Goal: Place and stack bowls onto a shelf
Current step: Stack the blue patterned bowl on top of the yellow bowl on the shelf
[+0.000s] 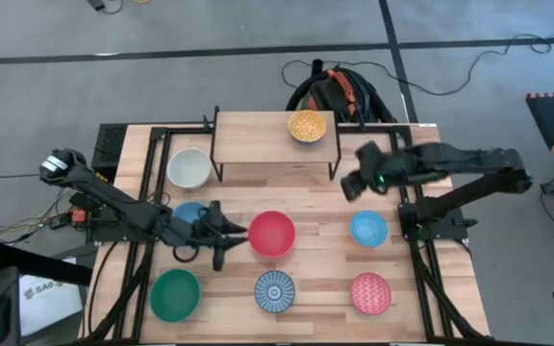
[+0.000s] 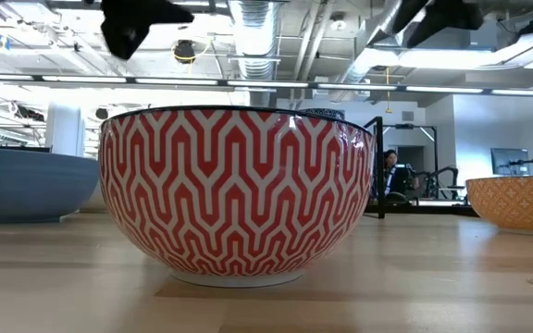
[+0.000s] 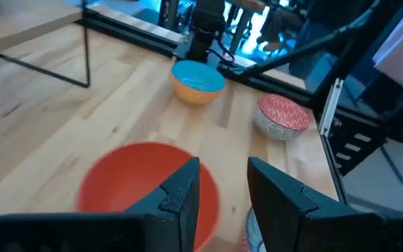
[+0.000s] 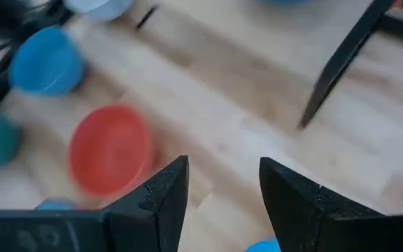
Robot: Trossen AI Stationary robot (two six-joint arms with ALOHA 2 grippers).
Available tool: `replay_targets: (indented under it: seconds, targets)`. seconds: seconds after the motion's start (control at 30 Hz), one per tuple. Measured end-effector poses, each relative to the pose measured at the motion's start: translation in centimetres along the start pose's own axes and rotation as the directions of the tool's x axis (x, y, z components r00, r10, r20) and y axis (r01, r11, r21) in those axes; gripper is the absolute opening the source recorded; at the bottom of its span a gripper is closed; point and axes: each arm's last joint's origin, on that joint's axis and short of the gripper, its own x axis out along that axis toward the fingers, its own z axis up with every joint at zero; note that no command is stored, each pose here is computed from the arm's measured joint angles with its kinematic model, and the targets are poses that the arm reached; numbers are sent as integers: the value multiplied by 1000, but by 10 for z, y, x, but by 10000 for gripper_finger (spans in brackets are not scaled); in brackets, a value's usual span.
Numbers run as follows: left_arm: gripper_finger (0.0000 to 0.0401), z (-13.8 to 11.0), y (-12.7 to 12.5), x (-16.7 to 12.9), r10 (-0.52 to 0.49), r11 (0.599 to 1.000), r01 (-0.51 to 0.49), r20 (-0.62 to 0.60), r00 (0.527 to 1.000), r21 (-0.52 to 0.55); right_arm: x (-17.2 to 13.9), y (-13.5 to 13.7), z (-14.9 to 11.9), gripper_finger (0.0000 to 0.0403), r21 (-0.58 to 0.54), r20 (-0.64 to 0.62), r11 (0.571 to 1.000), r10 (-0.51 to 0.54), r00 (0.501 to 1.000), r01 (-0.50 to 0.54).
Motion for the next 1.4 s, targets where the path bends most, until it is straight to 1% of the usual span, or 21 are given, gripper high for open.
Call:
replay_targets:
  seconds: [0.13,0.23,0.3,0.4,0.5,0.63,0.77,0.83,0.9,0.97,1.07,1.13,1.2,1.3,1.4]
  targets:
    - [105,4,-30,23,19,999,-22,-76,997,-30,-10,7,-30,203,-17,-31,998,64,997,-64]
    - [105,1,-52,41,50,998,-57,-160,986,-35,-17,11,-54,203,-38,-53,994,97,994,-99]
    - [105,-2,-65,53,77,994,-92,-231,970,-54,-21,13,-69,203,-69,-82,992,99,992,-105]
    - [105,-6,-83,64,138,986,-162,-326,935,-49,-24,14,-88,203,-134,-120,986,82,989,-97]
    - [105,-10,-95,71,206,966,-251,-406,890,-61,-21,16,-98,203,-164,-140,982,70,988,-93]
    - [105,-10,-105,74,246,925,-352,-485,839,-140,-17,15,-100,203,-150,-153,984,69,986,-92]
    - [105,-11,-107,75,237,880,-404,-508,828,-249,-16,19,-96,203,-99,-156,986,118,981,-134]
    - [105,-12,-106,75,231,869,-415,-519,823,-270,-16,21,-95,203,-79,-155,985,142,978,-155]
    - [106,-15,-105,75,229,870,-417,-531,816,-265,-16,22,-95,203,-71,-157,984,152,976,-165]
    - [111,-16,-105,75,226,881,-408,-543,809,-241,-14,23,-94,203,-60,-159,986,145,977,-156]
    - [129,-14,-101,76,213,883,-406,-569,794,-236,-12,23,-92,203,-32,-161,988,147,976,-154]
    - [145,-8,-94,72,214,877,-424,-606,766,-225,-11,25,-88,203,-4,-147,986,162,976,-165]
    - [162,3,-89,64,208,879,-424,-623,754,-220,-9,27,-83,203,28,-130,983,183,974,-180]
    - [187,19,-85,50,223,895,-404,-592,775,-192,-6,34,-74,204,81,-104,964,261,960,-254]
    - [215,38,-82,35,203,918,-354,-551,809,-181,-7,44,-65,209,86,-86,926,373,924,-366]
